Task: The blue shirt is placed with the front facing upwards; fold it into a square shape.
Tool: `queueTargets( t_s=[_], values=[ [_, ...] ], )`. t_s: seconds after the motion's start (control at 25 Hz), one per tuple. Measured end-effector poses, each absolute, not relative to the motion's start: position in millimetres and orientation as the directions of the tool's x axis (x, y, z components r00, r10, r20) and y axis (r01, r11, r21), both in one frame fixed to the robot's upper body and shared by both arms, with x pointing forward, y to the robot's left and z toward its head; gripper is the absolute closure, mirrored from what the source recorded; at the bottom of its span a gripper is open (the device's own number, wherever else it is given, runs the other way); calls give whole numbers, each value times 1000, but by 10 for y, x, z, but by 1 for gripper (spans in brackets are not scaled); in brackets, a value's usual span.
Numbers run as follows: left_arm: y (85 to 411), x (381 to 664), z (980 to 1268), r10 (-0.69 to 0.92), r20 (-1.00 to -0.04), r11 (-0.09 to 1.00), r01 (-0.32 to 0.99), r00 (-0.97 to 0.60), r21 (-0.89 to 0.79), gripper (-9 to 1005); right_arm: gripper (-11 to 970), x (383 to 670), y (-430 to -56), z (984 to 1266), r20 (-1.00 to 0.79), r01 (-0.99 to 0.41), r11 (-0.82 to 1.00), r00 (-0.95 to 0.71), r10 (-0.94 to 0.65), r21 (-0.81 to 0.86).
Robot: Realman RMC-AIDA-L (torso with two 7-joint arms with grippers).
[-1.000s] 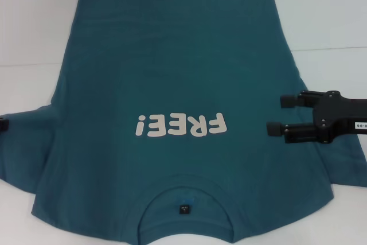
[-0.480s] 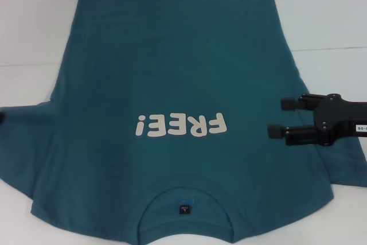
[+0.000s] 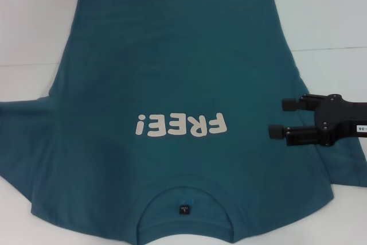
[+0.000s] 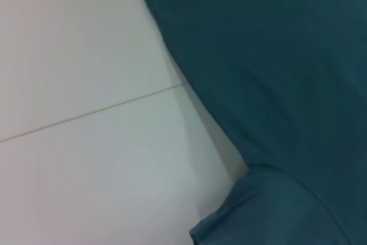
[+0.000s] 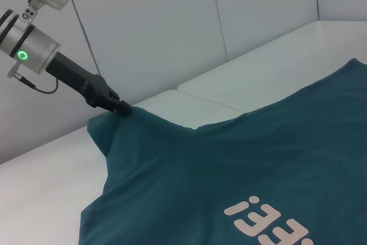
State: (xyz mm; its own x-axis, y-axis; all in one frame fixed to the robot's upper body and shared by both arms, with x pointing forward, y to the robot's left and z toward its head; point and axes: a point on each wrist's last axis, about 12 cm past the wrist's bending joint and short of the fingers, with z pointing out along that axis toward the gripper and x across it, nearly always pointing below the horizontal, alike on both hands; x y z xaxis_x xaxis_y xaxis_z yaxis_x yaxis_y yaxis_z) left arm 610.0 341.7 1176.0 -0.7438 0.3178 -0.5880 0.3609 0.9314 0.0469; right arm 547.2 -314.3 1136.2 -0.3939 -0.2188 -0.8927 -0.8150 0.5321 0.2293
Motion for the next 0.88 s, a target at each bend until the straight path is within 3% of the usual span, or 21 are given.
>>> queueTargets(
  t_s=[0.88],
  values=[
    [3240,6136,11996,382,-532,908,413,-756,65,951,13,5465,-3157,11351,-892,-814,533,-396,-221,229]
  ],
)
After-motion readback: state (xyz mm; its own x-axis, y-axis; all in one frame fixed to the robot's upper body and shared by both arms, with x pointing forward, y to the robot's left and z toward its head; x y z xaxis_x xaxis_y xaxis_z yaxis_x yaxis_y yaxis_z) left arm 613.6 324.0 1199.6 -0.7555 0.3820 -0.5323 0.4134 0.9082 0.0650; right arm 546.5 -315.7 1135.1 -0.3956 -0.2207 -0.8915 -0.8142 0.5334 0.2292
